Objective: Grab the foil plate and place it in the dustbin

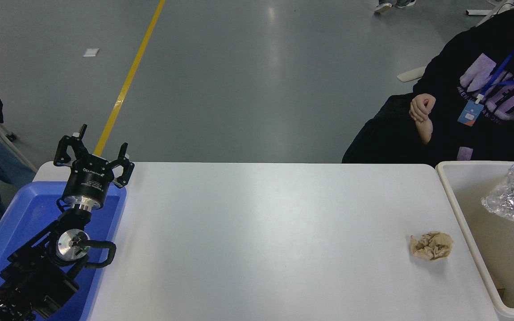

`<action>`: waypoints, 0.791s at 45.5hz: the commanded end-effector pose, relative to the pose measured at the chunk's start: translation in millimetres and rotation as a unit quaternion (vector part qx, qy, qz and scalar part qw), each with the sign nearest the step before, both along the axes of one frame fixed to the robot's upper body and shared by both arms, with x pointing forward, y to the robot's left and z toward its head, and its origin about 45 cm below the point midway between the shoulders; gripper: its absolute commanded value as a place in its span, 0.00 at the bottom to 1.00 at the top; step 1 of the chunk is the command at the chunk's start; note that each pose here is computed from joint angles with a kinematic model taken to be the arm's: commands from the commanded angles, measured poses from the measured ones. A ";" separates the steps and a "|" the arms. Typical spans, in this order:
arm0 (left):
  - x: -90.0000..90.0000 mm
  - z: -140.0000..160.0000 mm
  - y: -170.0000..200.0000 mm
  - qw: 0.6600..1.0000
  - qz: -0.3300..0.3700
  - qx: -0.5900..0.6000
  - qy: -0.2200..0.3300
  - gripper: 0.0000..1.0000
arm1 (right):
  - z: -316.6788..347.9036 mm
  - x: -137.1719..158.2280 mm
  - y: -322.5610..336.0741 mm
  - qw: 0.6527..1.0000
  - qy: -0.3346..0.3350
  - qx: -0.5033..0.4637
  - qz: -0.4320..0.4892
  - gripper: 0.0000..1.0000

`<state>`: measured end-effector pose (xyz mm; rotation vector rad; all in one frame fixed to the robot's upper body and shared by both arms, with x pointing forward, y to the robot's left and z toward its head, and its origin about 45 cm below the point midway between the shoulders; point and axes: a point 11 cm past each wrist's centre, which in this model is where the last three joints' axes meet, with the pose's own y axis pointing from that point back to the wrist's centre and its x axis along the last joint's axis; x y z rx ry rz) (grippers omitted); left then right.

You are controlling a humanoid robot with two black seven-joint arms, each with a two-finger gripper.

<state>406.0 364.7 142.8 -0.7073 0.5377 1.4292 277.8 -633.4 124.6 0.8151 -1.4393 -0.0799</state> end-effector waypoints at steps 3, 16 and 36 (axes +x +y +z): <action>0.0 0.0 0.1 1.000 0.000 0.000 0.000 0.98 | -1.5 -1.4 0.8 1.000 -0.009 -0.017 -0.003 0.58; 0.0 0.0 0.1 1.000 0.000 0.000 0.000 0.98 | -2.7 2.5 9.2 1.000 0.012 0.010 0.003 0.59; 0.5 0.7 0.0 1.000 0.000 0.000 -0.001 0.98 | 50.9 28.6 32.1 0.994 0.087 0.022 0.065 0.82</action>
